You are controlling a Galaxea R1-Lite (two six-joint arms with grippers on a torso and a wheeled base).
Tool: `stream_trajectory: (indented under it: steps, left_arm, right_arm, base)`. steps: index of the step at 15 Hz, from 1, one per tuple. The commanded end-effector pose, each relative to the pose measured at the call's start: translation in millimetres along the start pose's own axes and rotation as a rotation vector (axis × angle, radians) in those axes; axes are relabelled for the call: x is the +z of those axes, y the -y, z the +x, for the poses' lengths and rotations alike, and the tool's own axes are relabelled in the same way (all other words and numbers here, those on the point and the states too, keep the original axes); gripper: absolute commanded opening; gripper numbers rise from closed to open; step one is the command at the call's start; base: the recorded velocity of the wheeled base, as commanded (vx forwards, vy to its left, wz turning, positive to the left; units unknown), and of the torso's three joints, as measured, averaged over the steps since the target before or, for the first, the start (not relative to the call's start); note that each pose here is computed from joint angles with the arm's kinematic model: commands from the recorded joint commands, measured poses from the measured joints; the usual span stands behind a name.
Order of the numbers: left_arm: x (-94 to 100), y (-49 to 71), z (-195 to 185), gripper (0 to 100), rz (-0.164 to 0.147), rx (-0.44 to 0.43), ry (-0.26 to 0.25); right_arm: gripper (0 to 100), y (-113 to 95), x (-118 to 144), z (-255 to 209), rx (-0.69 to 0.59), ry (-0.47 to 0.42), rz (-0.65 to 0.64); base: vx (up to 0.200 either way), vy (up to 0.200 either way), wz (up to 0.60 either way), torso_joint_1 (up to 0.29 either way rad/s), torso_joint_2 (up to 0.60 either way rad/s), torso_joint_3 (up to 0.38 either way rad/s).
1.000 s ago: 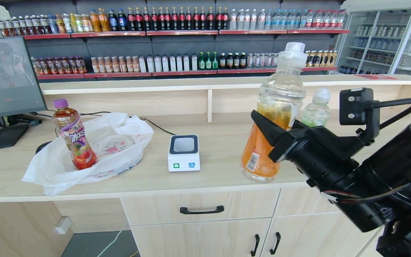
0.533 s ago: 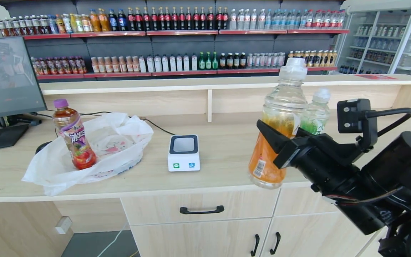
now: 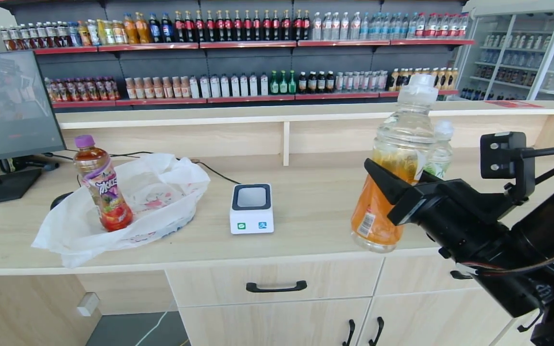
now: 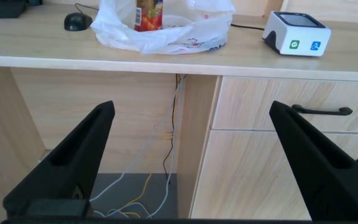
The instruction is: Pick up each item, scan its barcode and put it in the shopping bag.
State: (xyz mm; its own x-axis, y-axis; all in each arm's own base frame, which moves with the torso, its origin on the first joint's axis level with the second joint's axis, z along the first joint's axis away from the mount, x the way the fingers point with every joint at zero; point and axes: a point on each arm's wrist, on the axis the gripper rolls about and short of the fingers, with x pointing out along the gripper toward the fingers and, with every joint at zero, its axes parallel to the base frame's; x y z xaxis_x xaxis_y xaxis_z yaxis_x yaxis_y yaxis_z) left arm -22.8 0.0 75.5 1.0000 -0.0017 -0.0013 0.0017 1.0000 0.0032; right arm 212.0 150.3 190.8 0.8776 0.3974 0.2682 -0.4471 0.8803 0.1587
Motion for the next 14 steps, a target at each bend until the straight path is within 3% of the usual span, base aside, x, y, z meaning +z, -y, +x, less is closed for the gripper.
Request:
stream_trajectory:
  steps: [1, 14]
  left_arm:
    - [-0.2, 0.0, 0.0, 100, 0.0, 0.0, 0.0]
    - [-0.2, 0.0, 0.0, 100, -0.003, 0.0, 0.0]
  right_arm:
    - [0, 0.5, 1.7, -0.9, -0.001, 0.004, 0.0]
    - [0, 4.3, -3.6, 5.0, -0.011, -0.004, -0.043]
  base:
    - [0.0, 0.2, 0.0, 0.022, 0.01, 0.002]
    - [0.0, 0.2, 0.0, 0.004, 0.0, 0.002]
